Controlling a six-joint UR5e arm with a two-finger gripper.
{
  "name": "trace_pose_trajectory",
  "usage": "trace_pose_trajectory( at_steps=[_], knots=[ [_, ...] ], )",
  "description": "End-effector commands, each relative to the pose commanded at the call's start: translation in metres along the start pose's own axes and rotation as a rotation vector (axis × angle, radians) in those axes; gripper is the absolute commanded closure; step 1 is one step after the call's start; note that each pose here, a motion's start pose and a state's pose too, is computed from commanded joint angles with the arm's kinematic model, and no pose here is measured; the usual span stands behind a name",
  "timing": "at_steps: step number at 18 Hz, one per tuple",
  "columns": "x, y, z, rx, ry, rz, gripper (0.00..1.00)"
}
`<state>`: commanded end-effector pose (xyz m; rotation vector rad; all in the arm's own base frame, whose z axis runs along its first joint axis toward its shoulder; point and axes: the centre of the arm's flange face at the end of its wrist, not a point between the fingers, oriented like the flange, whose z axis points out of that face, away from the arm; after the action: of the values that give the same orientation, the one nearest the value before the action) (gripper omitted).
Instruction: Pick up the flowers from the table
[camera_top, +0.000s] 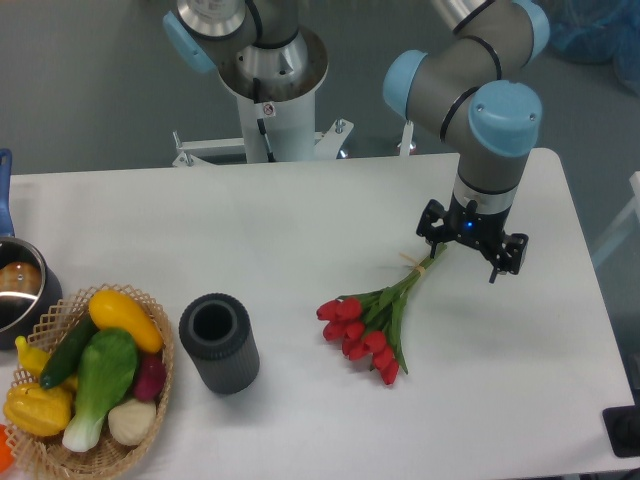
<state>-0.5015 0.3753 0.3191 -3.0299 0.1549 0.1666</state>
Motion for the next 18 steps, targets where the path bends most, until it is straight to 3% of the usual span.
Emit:
trace_pose_trajectory(
  at_steps=[10,18],
  knots=[
    [0.001,-0.004,-0.002,0.003,-0.005,0.005,0.00],
    [0.014,0.008,0.028,0.011,0.048,-0.011,0.00]
  ],
)
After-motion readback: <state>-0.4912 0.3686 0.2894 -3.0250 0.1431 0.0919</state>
